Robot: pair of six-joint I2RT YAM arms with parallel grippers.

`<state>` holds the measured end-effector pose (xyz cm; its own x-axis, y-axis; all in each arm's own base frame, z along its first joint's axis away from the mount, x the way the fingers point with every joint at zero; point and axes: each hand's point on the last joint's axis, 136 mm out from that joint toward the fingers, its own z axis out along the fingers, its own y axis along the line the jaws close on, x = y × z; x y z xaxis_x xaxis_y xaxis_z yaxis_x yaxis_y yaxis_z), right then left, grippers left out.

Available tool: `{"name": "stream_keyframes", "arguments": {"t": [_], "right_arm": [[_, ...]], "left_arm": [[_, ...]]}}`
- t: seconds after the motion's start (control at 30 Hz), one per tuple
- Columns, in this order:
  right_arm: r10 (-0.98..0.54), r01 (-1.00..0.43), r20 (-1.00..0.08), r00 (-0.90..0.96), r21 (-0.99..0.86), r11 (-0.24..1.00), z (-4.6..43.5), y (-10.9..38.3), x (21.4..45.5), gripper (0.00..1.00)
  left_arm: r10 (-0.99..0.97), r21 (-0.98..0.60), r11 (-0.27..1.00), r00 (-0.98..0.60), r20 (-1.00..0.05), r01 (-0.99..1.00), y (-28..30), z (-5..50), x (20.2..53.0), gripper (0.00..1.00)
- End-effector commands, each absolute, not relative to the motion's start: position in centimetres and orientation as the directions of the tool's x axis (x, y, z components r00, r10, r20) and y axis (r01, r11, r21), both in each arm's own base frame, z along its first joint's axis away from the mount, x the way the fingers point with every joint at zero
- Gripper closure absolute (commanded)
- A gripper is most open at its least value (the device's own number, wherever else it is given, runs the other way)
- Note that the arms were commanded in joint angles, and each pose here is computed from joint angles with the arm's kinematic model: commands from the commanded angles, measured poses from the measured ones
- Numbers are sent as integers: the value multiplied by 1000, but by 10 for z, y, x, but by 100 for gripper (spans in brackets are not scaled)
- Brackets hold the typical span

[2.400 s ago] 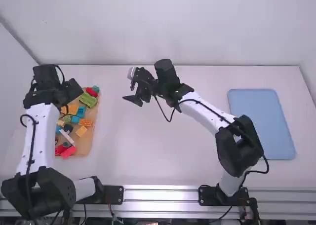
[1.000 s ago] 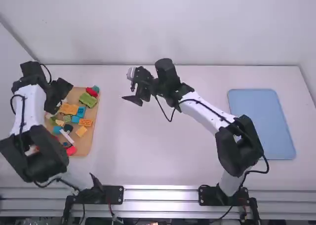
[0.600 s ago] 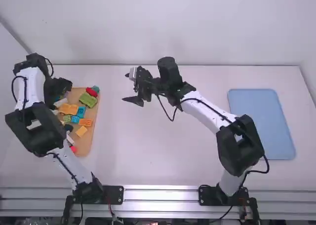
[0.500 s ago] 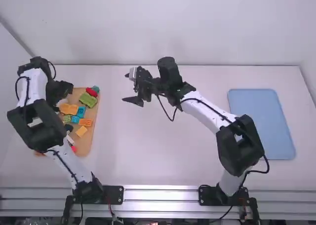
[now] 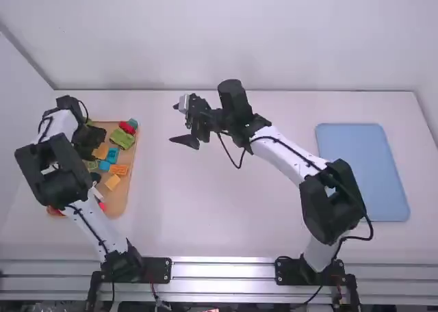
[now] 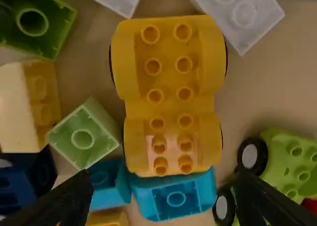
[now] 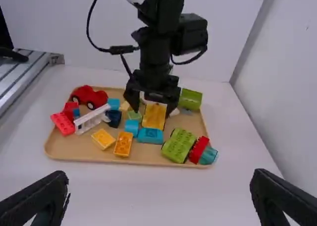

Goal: Assemble lego blocks to make yellow taxi

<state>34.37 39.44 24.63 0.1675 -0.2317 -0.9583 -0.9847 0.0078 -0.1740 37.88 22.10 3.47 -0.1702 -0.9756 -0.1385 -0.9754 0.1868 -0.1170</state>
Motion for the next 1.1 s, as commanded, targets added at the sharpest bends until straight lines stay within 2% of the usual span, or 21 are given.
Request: {"name": "stream_keyframes", "arguments": {"t": [0.0,0.23,0.33,0.5,0.77,1.07], "right_arm": [[-212,-982,-960,185,-190,3,262,392,338,2],[-212,-982,-960,185,-190,3,262,392,338,2],[-212,-982,-959,185,-190,3,262,392,338,2],[-213,-982,-959,185,-190,3,261,392,338,2],[-213,-982,-960,184,-189,3,261,392,338,2],[-215,-983,-960,181,-186,3,261,391,337,2]], "left_arm": [[-982,-102,155,-142,-126,-983,218,25,374,27],[-977,-123,171,-152,-150,-978,222,19,378,29],[-969,-136,206,-182,-168,-969,222,16,383,25],[-961,-146,233,-204,-184,-962,223,10,385,23],[-963,-141,223,-196,-183,-964,223,9,383,34],[-965,-111,229,-210,-157,-967,221,-11,379,30]]}}
